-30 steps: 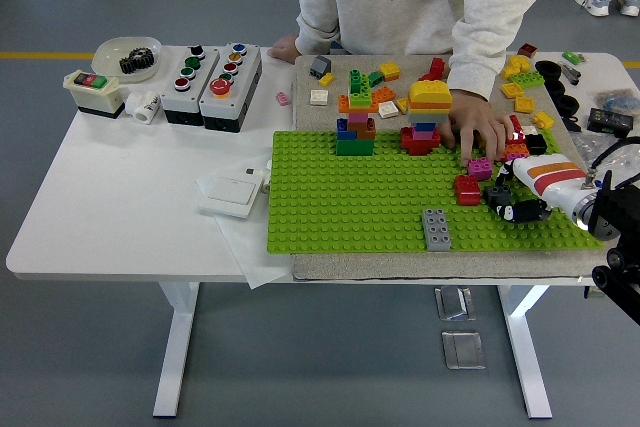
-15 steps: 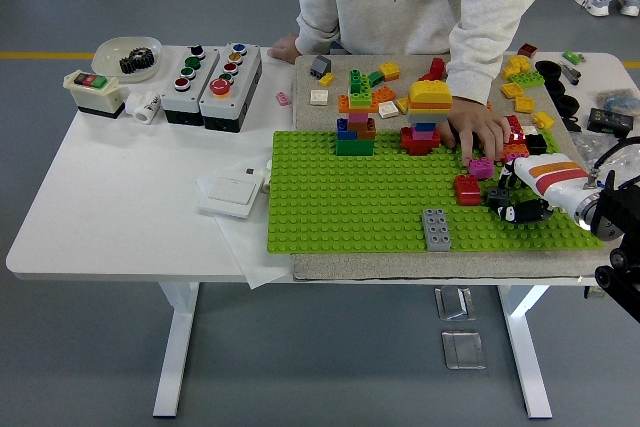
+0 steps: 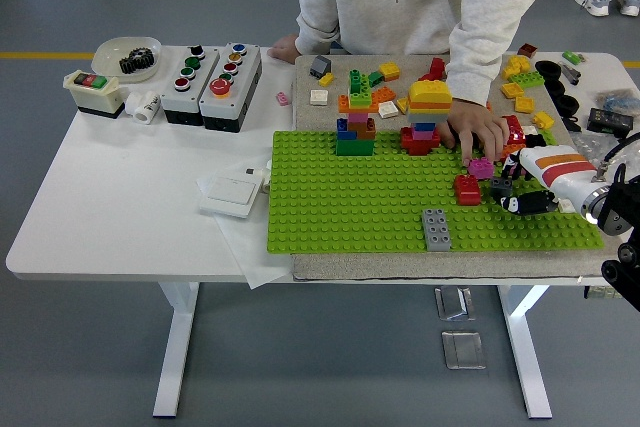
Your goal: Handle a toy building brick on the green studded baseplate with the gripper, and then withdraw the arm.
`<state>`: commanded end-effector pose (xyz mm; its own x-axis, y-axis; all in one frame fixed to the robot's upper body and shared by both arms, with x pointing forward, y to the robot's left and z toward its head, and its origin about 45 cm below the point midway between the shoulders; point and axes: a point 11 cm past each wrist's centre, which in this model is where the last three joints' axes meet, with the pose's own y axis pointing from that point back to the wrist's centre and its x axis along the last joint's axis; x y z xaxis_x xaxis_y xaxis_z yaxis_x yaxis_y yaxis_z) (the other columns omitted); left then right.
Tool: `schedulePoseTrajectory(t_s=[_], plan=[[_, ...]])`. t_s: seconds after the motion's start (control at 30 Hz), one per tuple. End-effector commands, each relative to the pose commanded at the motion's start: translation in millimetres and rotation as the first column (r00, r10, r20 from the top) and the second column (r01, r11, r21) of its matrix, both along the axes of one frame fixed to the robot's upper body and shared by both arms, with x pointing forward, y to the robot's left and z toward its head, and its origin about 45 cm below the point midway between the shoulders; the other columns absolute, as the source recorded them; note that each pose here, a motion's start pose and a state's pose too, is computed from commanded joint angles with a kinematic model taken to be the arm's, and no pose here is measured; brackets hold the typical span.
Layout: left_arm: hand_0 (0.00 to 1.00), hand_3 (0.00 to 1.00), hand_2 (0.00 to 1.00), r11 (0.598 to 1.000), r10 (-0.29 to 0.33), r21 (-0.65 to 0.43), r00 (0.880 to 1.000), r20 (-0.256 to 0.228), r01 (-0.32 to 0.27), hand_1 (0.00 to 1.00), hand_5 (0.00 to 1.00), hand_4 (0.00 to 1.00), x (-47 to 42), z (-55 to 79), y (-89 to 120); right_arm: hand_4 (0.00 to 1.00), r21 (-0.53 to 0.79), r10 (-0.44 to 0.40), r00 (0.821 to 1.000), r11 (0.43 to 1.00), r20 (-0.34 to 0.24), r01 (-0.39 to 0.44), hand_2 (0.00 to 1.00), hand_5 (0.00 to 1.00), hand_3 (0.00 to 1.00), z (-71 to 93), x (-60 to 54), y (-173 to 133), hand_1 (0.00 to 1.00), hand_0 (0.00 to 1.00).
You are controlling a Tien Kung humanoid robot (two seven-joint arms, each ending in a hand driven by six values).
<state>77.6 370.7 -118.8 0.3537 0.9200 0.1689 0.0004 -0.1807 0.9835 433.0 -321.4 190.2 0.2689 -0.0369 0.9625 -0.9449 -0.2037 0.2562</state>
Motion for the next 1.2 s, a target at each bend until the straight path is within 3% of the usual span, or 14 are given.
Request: schedulePoseTrajectory(t_s=[0.2,0.43,0.7,1.2], plan=[[0.785,0.541,0.605,1.0,0.001,-0.002,1.0,0.0,-0.001,0.712,0.557,0.533,-0.1,-0.2,-1,0.696,0.034,0.007,1.0,0.999,0.005,-0.007,0.546,0.408,0.518,5.6,-4.1,2,0.498,0.485],[0.785,0.541,0.606,1.0,0.002,0.002,1.0,-0.001,-0.002,0.707,0.555,0.534,-0.3,0.0,0,0.696,0.085,0.076,0.997,0.994,0.003,-0.076,0.546,0.412,0.519,17.0,-15.1,17,0.5,0.489],[0.785,0.541,0.606,1.0,0.002,0.0,1.0,-0.001,-0.002,0.709,0.556,0.534,0.5,0.1,0,0.697,0.11,0.2,0.979,0.975,-0.039,-0.195,0.547,0.412,0.521,21.0,-31.1,44,0.501,0.488],[0.787,0.541,0.606,1.0,0.004,0.0,1.0,-0.001,-0.004,0.709,0.555,0.534,-0.2,0.0,0,0.702,0.111,0.307,0.95,0.948,-0.065,-0.298,0.553,0.403,0.525,17.3,-41.3,65,0.515,0.499]])
